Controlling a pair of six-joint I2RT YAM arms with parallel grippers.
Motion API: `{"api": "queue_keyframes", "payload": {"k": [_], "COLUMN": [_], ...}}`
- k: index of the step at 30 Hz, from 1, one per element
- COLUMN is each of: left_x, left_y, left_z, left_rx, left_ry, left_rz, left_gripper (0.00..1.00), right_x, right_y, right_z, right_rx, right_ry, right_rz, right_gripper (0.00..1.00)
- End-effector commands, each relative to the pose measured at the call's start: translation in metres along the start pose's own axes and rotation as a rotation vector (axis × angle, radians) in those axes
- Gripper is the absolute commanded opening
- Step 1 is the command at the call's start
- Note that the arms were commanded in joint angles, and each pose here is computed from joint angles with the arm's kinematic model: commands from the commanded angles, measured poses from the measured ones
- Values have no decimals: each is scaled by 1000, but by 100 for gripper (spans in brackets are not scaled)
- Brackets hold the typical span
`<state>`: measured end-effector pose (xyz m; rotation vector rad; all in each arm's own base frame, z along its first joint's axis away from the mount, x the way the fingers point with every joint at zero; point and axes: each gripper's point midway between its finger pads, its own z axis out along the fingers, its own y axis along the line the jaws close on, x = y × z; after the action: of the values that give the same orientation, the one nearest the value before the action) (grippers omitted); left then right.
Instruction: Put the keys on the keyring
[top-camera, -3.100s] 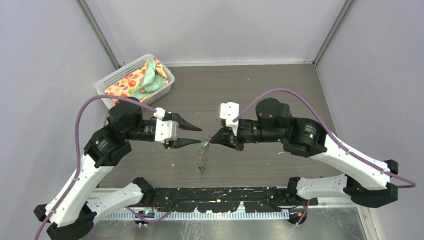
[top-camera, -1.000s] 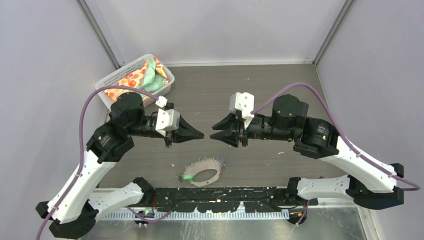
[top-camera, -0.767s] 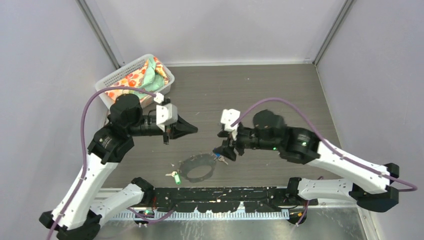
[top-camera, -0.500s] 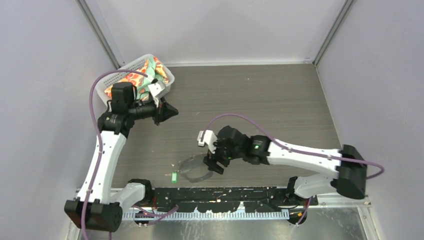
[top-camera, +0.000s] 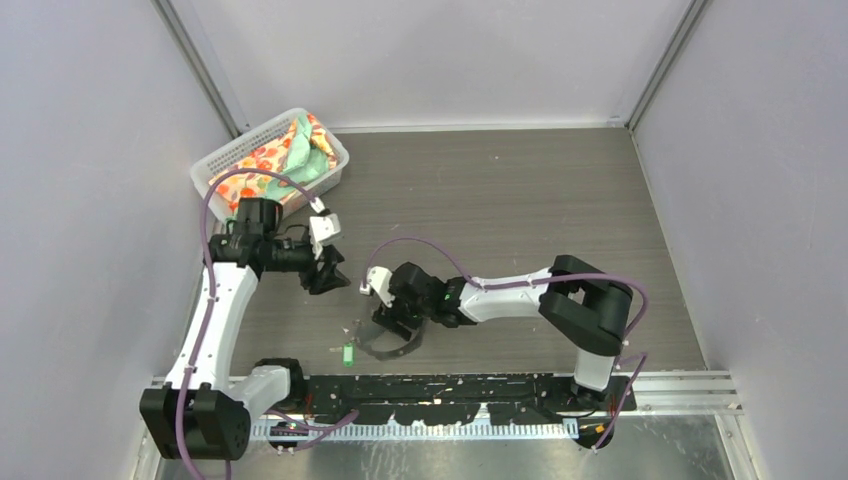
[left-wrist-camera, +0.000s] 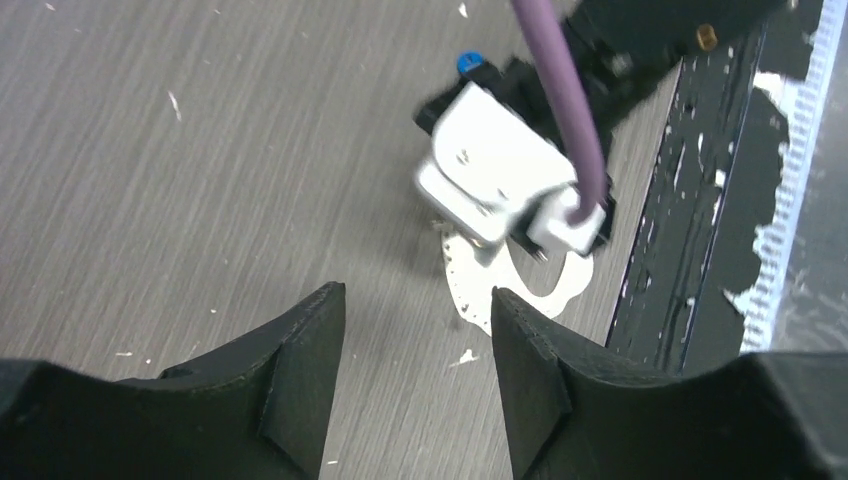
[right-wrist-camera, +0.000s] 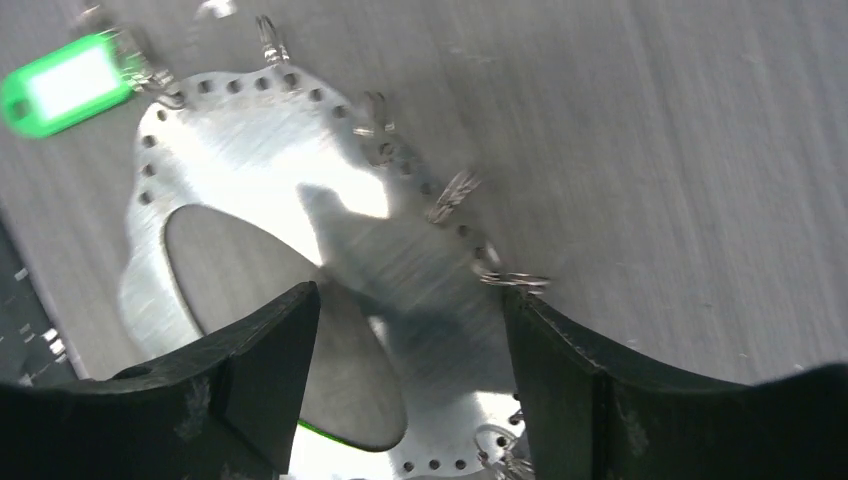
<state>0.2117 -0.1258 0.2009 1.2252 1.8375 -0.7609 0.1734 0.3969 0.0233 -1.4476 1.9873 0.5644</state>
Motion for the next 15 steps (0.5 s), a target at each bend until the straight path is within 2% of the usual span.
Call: {"api": "queue_keyframes", "payload": {"k": [1,6,10,15], "left_x": [20,33,33,22], "left_y": [-8,-9,5,19], "left_z": [-1,2,4,2], "left_rx": [34,68,36,5], "left_ry": [48,76,93,107], "left_rz": [125,197,176,93], "left_gripper": [57,60,63,93], "right_x": [35,73,86,81], "right_y": [-47,-93,-127,-164], "right_z": [4,-20,-41,-60], "right_rx": [216,402,499,562], "right_ry": [73,132,145,123], "right_rz": [92,198,318,407], "right_gripper": [71,71,71,73]}}
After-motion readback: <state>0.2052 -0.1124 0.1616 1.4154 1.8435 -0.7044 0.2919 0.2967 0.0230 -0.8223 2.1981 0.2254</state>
